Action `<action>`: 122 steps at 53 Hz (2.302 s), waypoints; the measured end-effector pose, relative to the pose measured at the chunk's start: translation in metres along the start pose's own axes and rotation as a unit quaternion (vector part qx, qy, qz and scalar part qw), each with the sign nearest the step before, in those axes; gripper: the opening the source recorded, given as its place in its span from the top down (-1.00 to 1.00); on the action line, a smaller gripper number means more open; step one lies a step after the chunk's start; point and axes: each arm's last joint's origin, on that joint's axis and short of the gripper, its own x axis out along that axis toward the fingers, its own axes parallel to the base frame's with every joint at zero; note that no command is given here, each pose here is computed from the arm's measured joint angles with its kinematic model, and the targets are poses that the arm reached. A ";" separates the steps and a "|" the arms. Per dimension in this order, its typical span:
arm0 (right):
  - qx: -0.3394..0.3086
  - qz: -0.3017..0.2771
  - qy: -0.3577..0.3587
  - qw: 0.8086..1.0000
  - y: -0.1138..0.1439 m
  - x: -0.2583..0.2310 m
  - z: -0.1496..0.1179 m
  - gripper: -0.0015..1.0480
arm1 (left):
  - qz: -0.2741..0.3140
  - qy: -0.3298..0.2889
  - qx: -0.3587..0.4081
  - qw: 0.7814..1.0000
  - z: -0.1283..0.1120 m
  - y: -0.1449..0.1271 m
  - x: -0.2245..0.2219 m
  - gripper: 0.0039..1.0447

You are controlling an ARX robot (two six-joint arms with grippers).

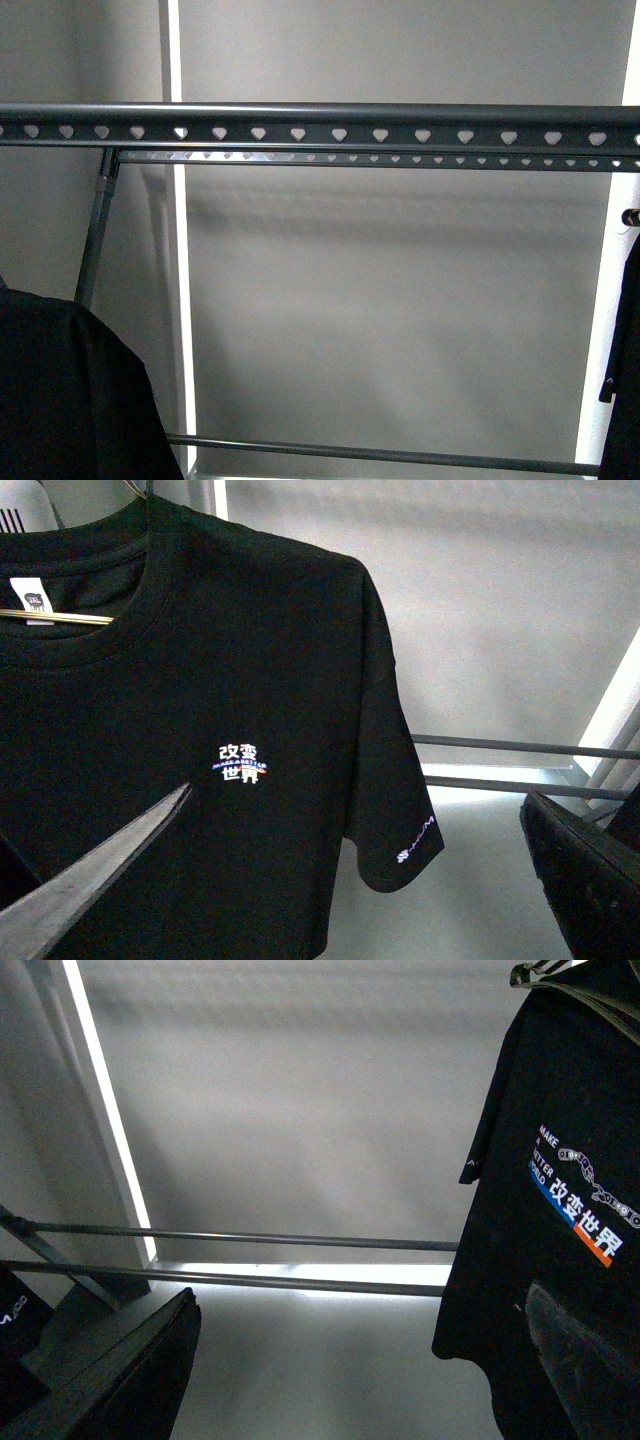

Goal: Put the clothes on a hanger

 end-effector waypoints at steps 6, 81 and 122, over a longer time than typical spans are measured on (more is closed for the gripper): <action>0.000 0.000 0.000 1.000 0.000 0.000 0.000 -0.86 | 0.000 0.000 0.000 1.000 0.000 0.000 0.000 -0.88; 0.000 0.000 0.000 1.000 0.000 0.000 0.000 -0.86 | 0.299 0.156 -0.289 0.896 0.112 -0.001 0.286 -0.55; 0.000 0.000 0.000 1.000 0.000 0.000 0.000 -0.86 | -0.021 0.314 -0.261 0.912 0.093 -0.025 0.208 0.91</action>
